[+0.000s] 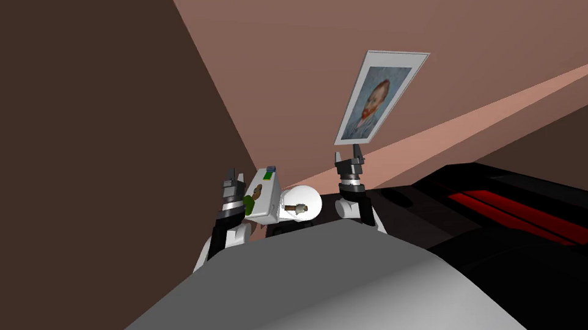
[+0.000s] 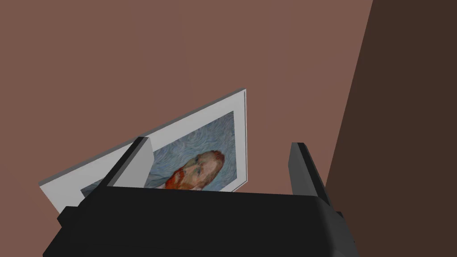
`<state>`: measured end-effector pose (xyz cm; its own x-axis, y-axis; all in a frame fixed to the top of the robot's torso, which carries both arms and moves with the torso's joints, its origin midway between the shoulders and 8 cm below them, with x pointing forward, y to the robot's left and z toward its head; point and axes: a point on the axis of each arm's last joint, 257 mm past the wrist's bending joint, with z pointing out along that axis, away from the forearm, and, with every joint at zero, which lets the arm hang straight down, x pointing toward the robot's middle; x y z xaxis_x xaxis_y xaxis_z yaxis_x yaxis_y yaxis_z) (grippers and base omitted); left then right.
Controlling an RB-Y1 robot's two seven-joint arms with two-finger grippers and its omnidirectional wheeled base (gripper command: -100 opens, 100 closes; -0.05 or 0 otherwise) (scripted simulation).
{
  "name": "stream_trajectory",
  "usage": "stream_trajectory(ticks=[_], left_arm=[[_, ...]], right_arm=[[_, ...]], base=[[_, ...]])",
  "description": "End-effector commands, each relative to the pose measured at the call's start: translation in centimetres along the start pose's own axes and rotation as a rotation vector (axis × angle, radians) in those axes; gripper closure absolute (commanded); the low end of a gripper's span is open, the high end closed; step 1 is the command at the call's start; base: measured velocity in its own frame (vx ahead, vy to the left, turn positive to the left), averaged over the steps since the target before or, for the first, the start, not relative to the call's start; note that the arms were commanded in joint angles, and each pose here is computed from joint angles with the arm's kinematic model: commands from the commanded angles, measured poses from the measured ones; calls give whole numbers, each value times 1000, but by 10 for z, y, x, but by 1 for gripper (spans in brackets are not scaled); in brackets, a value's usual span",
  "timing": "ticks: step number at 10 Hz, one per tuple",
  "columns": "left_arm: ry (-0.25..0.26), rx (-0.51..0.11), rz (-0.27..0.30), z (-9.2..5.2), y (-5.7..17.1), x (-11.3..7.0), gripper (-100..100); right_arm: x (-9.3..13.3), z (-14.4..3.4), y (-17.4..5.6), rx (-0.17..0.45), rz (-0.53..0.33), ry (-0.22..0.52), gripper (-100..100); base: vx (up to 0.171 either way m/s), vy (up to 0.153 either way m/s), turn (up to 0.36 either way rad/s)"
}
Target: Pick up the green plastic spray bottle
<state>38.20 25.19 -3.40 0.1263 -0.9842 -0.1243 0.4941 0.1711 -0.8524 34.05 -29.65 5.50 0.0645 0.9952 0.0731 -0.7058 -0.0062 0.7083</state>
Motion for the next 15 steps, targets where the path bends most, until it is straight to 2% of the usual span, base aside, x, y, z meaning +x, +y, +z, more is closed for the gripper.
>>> stream_trajectory(ticks=[1,3,4,5,6,8,9,13,14,15], left_arm=[[23,-4,24,-2,1,1,-100],[50,-21,67,-6,6,1,-100],[69,-47,117,-12,13,-1,-100],[75,-63,144,-16,18,-4,-100],[82,-100,200,-24,27,-9,-100],[87,-140,258,-34,37,-16,-100],[90,-180,316,-43,47,-23,-100],[101,-254,431,-62,64,-37,-100],[113,-285,487,-71,71,-43,-100],[121,-299,515,-75,74,-46,-100]], right_arm=[[0,0,0,0,0,0,0],[0,0,0,0,0,0,0],[0,0,0,0,0,0,0],[0,0,0,0,0,0,0],[0,0,0,0,0,0,0],[0,0,0,0,0,0,0],[0,0,0,0,0,0,0],[0,0,0,0,0,0,0],[0,0,0,0,0,0,0],[0,0,0,0,0,0,0]], base=[[-16,-26,-22],[-39,-49,-19],[-73,-60,-28],[-91,-64,-22],[-103,-81,-34],[-82,-76,-14],[-95,-59,-16],[-77,-46,3],[-64,-36,22],[-55,-46,21]])
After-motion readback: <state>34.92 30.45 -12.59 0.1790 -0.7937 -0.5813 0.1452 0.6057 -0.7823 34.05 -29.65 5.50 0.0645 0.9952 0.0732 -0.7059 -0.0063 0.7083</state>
